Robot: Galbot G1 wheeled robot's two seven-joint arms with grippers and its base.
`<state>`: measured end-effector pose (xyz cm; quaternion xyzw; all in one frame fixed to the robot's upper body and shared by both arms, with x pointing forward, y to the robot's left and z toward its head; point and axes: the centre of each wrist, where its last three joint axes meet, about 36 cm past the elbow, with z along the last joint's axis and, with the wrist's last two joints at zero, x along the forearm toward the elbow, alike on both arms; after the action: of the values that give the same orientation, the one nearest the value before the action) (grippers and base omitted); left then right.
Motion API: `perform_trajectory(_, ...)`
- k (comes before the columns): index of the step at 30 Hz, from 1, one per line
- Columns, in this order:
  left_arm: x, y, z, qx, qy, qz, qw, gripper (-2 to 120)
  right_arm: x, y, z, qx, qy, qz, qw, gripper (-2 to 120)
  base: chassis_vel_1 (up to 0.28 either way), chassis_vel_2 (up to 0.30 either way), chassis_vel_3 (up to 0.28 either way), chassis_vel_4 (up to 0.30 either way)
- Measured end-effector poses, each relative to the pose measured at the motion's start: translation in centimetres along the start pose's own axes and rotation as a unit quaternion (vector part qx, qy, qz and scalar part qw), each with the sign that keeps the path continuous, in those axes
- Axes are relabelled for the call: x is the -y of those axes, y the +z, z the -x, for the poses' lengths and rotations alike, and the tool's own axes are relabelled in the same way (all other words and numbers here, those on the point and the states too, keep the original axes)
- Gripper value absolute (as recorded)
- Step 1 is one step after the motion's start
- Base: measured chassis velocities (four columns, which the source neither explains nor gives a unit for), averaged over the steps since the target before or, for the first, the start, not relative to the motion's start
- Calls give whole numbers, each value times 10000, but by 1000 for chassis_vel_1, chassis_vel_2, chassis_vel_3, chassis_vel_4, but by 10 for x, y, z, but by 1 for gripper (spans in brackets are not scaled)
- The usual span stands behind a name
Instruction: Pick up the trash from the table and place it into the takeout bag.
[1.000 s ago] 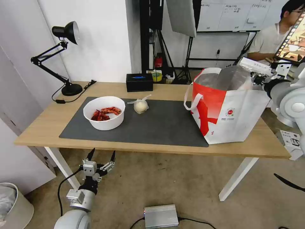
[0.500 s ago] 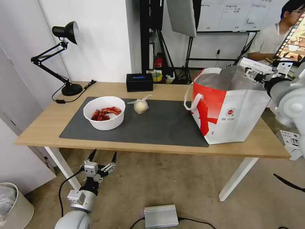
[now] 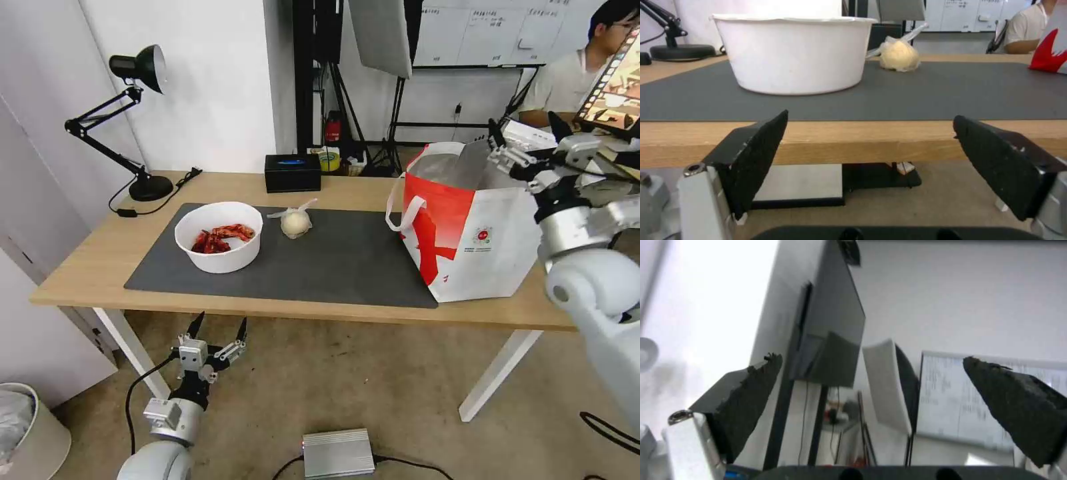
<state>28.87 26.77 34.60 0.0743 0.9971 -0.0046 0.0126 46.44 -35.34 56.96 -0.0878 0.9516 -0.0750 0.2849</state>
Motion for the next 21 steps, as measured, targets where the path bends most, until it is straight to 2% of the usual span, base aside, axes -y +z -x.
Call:
perform_trajectory(4, 1, 0, -1, 7, -10, -13, 10000, 100, -18, 9, -22, 228, -233, -282, 9991, 100, 0, 0, 0, 0)
perform_trajectory(9, 1, 0, -2, 30, -31, -17, 10000, 100, -37, 21, -47, 225, -363, -249, 9988, 100, 0, 0, 0, 0)
perform_trajectory(21, -1, -4, -2, 123, -98, -7, 9999, 100, -78, 47, -105, -98, 60, 129, 9999, 100, 0, 0, 0, 0)
